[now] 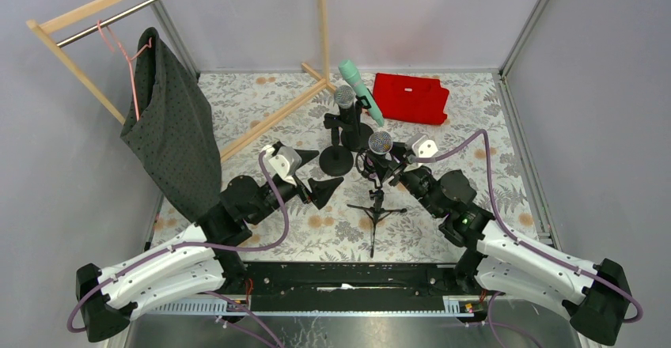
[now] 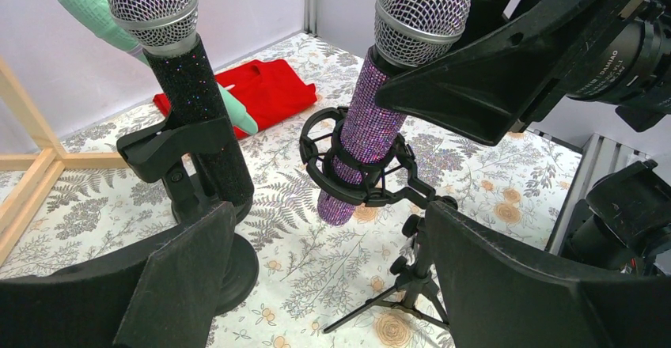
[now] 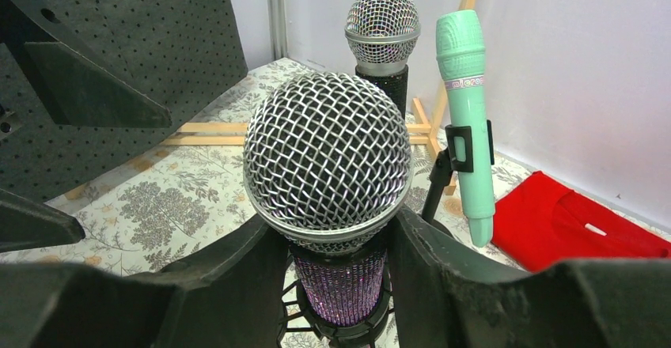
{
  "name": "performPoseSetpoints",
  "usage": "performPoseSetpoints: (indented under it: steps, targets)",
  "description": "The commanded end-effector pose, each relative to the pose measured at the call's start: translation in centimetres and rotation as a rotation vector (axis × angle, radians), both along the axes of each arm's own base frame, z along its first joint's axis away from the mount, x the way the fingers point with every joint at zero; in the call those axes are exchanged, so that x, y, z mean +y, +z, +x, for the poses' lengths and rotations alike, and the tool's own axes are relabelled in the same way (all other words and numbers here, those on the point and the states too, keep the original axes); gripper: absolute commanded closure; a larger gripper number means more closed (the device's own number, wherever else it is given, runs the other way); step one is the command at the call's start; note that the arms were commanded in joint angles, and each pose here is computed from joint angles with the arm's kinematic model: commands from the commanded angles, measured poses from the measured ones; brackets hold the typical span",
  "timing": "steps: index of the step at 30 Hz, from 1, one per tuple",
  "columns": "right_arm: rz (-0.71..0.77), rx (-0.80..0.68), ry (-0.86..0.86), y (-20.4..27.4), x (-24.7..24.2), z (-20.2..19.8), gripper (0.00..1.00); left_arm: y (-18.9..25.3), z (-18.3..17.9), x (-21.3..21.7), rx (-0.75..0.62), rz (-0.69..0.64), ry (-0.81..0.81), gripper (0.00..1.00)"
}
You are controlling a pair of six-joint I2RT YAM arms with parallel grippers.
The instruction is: Attach the microphones to the stand
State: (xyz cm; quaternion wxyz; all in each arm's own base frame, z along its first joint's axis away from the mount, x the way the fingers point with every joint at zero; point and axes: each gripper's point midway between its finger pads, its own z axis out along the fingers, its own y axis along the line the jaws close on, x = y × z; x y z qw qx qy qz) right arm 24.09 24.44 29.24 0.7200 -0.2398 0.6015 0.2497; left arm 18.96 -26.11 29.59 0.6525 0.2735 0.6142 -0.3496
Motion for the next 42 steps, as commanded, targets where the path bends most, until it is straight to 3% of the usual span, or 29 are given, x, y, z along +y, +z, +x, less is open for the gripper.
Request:
performPoseSetpoints:
  steps: [1,12,18,23,32,42]
  targets:
    - [-0.018,0.011,-0.020,-0.7,-0.2,0.2,0.58,1.4,0.3,0.2,-0.029,-0.035,0.016,0.06]
    - [-0.047,0.039,-0.026,-2.3,-0.2,0.3,0.57,1.4,0.3,0.0,-0.028,-0.031,0.014,0.06]
    - [-0.017,0.021,-0.020,-0.9,-0.4,0.0,0.39,1.4,0.3,0.0,-0.028,-0.031,0.013,0.06]
    - [0.017,-0.001,0.006,0.9,-0.4,-0.6,0.30,1.5,0.4,0.1,-0.031,-0.032,0.018,0.06]
    - [0.044,-0.021,0.067,2.5,-0.9,-2.4,0.19,1.6,0.5,0.4,-0.032,-0.055,0.034,0.06]
    - [-0.031,0.018,0.157,0.3,-1.5,-4.9,0.15,2.5,1.3,2.2,0.009,-0.128,0.137,0.04]
